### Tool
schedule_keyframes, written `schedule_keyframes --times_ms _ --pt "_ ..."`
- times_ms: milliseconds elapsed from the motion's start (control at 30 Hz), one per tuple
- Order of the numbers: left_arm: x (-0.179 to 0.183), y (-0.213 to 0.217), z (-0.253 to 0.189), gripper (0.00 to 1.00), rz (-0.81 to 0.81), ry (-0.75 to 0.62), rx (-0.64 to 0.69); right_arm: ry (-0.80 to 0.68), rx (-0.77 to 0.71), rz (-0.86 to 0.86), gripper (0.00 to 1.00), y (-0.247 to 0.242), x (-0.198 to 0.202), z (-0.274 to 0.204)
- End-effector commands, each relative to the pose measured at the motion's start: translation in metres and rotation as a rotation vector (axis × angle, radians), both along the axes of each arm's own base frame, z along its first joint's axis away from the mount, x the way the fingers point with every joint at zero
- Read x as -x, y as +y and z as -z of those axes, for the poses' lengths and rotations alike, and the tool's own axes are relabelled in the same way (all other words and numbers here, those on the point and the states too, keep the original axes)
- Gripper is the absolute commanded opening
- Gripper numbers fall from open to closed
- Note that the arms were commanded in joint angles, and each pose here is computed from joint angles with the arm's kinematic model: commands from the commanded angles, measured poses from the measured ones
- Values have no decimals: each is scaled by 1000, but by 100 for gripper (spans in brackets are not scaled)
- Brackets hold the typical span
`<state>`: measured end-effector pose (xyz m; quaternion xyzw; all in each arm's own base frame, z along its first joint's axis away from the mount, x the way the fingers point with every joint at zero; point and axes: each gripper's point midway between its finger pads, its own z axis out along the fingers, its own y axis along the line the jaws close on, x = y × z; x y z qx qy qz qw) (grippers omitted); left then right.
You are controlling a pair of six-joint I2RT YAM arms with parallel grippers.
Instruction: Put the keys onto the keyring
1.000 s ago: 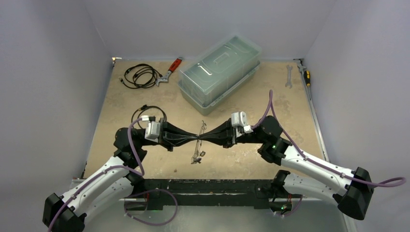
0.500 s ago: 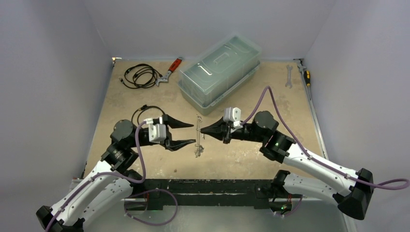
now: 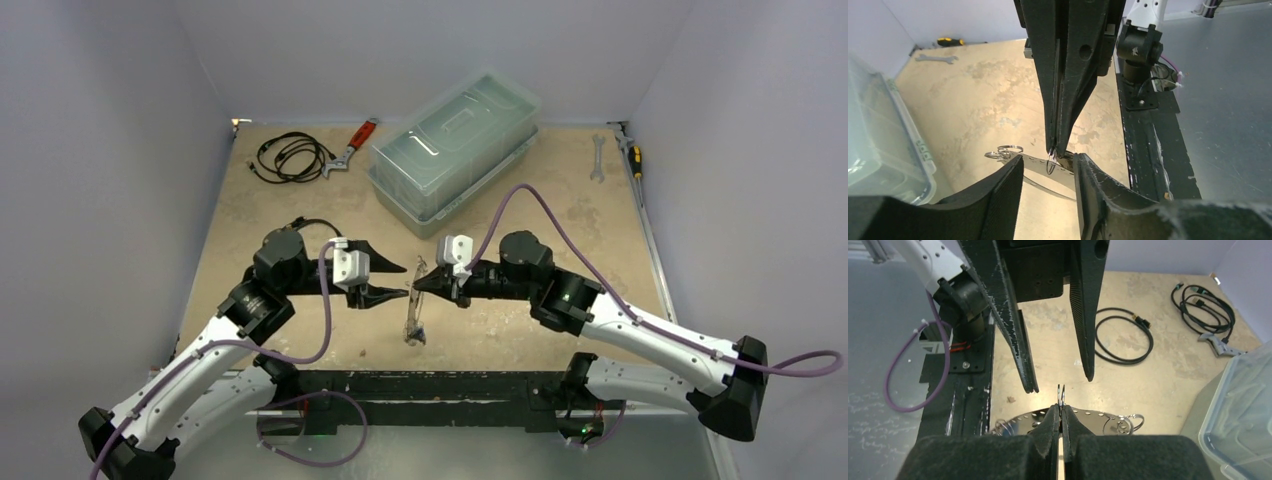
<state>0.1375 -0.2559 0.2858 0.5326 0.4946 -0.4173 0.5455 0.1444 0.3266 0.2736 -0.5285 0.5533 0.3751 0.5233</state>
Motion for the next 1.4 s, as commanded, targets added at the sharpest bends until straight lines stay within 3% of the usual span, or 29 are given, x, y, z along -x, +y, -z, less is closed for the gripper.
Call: schedule_keyframes --times_ms 0,733,1200,1367 --pt "7 -4 -5 39 61 4 -10 -60 -24 -2 0 3 -2 -23" --pt "8 -10 17 32 92 58 -54 -69 -12 -67 0 8 9 -18" --pt "12 -14 23 16 116 59 -58 -68 -9 -93 0 9 13 -17" --pt "11 -14 23 23 111 60 -59 -69 -16 -98 0 9 15 -19"
